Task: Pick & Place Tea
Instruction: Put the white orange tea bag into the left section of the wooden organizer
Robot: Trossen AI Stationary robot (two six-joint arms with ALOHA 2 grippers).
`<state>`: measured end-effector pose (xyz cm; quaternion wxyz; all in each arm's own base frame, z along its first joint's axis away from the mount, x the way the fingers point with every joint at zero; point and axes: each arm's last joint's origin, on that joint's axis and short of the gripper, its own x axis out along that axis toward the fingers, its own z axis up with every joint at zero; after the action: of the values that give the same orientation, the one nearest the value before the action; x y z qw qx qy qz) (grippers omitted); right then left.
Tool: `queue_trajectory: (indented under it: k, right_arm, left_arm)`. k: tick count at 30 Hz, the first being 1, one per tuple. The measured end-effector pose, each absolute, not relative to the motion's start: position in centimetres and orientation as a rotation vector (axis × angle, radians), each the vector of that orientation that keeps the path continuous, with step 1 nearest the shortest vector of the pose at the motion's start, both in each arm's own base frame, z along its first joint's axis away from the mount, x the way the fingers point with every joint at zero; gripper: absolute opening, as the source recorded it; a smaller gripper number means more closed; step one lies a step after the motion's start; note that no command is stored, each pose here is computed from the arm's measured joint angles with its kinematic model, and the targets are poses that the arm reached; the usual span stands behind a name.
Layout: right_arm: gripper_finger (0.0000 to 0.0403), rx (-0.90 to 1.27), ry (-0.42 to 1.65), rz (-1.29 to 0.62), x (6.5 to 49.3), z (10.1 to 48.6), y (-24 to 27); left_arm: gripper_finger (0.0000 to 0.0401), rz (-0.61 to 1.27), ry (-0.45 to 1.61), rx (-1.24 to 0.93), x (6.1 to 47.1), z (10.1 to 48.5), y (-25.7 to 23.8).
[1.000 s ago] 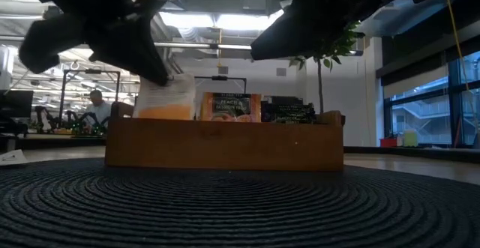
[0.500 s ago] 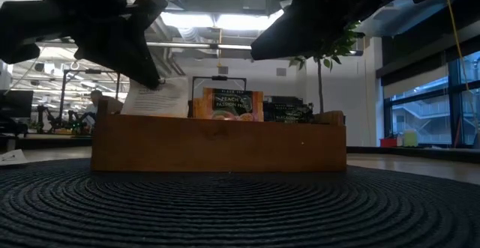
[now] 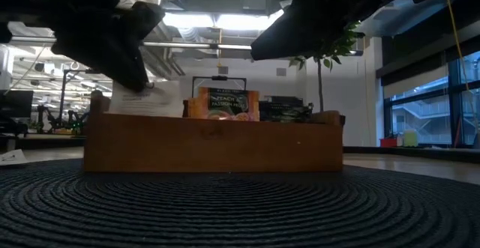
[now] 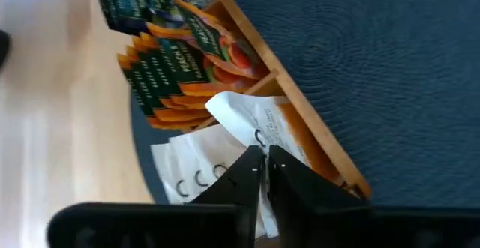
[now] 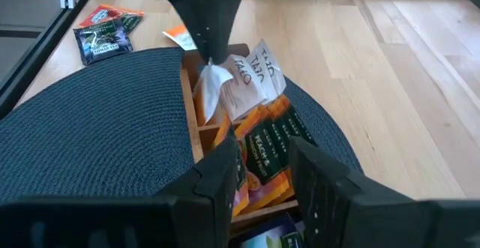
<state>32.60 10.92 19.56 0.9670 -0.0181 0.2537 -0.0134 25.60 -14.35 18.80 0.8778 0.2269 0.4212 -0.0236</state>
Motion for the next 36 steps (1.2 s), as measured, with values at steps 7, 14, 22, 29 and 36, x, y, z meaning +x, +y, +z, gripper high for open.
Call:
queue_trajectory:
  k: [7, 14, 22, 29, 36]
  right_arm:
    - [0.0126, -0.036, 0.513, -0.027, 32.6, 19.6, 10.9]
    - [0.0126, -0.036, 0.513, -0.027, 32.6, 19.6, 10.9]
    - [0.0126, -0.036, 0.513, -0.027, 32.6, 19.6, 10.9]
    - [0.0126, -0.036, 0.513, -0.027, 32.6, 19.6, 10.9]
    - [0.0126, -0.036, 0.513, -0.027, 32.6, 19.6, 10.9]
  left_arm:
    - [0.0047, -0.040, 0.878, 0.465, 25.6, 18.9, -14.2]
    - [0.0049, -0.021, 0.853, 0.402, 25.5, 19.6, -14.1]
    - [0.0049, 0.164, 0.800, 0.060, 25.6, 20.6, -13.0]
    - [0.0050, 0.153, 0.840, -0.088, 26.1, 20.5, -12.1]
    - [0.0103, 0.187, 0.889, -0.377, 26.5, 20.4, -11.3]
